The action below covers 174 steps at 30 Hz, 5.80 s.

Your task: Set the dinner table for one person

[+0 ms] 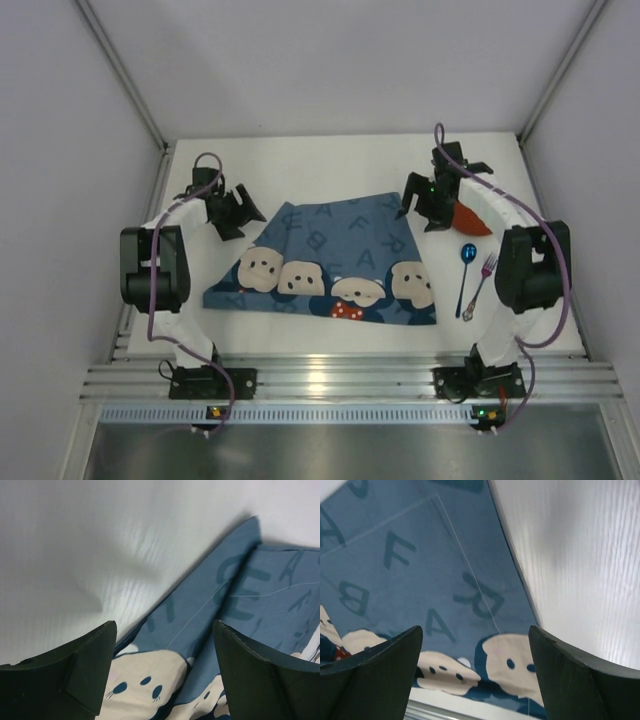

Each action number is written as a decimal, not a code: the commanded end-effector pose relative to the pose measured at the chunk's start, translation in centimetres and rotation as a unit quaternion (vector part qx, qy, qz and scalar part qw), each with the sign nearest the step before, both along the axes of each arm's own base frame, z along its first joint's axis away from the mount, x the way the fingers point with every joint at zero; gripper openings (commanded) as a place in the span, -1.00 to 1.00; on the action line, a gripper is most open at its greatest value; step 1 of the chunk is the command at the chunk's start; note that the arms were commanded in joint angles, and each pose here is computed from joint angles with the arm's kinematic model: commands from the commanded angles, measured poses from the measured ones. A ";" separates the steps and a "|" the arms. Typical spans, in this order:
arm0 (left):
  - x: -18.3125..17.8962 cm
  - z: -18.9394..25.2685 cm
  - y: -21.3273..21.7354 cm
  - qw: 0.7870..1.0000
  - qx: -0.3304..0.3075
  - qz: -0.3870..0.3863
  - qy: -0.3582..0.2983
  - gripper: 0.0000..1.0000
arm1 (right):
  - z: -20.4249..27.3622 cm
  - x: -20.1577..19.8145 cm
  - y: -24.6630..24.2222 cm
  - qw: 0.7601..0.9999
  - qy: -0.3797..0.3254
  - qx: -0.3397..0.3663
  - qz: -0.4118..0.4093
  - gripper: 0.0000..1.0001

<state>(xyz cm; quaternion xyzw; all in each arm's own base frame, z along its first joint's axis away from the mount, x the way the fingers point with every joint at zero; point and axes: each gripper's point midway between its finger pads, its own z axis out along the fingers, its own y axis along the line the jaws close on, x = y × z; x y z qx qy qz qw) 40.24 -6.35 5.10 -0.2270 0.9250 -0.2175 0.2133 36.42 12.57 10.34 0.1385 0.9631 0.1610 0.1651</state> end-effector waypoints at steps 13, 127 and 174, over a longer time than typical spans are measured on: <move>1.4 -3.5 -3.0 0.994 -0.036 -0.101 0.016 0.32 | -6.8 9.7 1.8 0.999 0.024 0.006 0.031 0.52; -9.2 8.6 -5.2 0.989 0.104 -0.079 -0.073 0.97 | -1.6 15.0 -12.7 0.981 -0.030 -0.113 -0.154 -1.00; -11.9 9.2 -4.1 0.991 0.098 -0.033 -0.086 0.97 | 8.3 6.0 8.0 0.990 -0.103 -0.068 0.066 -1.00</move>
